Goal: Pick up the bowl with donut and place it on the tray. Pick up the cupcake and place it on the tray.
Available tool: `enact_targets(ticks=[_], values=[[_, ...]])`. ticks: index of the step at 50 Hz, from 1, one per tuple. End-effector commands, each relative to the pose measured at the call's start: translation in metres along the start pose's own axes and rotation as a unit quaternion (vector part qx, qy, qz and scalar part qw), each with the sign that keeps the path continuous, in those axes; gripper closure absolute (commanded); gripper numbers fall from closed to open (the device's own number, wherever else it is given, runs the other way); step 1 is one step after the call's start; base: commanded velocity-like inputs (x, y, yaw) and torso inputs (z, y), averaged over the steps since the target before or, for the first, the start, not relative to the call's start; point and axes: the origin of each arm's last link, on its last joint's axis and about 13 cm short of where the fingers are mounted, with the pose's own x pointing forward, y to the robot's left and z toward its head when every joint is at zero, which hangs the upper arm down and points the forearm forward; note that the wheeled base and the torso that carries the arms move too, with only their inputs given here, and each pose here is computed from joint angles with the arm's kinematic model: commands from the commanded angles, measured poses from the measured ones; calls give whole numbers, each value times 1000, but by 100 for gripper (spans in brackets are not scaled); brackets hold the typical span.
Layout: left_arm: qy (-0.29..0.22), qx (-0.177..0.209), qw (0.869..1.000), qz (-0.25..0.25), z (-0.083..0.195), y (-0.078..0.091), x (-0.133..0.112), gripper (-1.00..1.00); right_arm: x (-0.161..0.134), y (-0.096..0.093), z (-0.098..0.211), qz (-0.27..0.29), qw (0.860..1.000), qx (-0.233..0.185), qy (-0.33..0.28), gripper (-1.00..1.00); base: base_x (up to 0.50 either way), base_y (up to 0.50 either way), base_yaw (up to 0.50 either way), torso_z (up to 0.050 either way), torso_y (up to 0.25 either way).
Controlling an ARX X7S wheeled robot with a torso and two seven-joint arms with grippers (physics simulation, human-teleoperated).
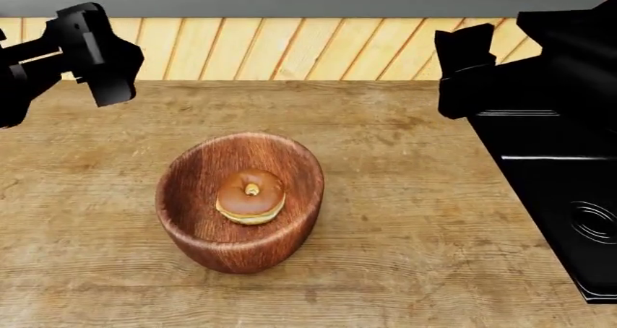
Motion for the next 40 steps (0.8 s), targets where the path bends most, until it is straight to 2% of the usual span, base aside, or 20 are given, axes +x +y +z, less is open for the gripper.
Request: enact_targets(ticks=[1,7,11,18,21,26,32,40], values=[[53,-39,997,-30,1,-7,10,-100,10,-3,-4,-11,1000,-2,3,-100,0,0,0,0,0],[84,-40,995,-48,-7,-8,6,-100,10,-5,-2,-27,1000,-8,5,-100,0,0,0,0,0],[92,-30,994,-40,-10,-6,2,-100,10,-4,-3,-31,999,-8,6,-100,0,0,0,0,0],[126,-6,991,-34,-24,1,-1,-100,13,-4,-6,-34,999,-11,14,-100,0,0,0,0,0],[141,18,989,-31,-28,2,-3,-100,14,-2,-5,-33,999,-12,15,-100,0,0,0,0,0],[129,37,991,-24,-25,3,-5,-100,14,-1,-4,-32,999,-14,15,-100,0,0,0,0,0],[125,44,991,-11,-27,1,1,-100,14,-1,-4,-30,999,-14,16,-100,0,0,0,0,0],[148,38,987,-56,-37,-3,17,-100,14,-2,-5,-32,999,-13,16,-100,0,0,0,0,0]])
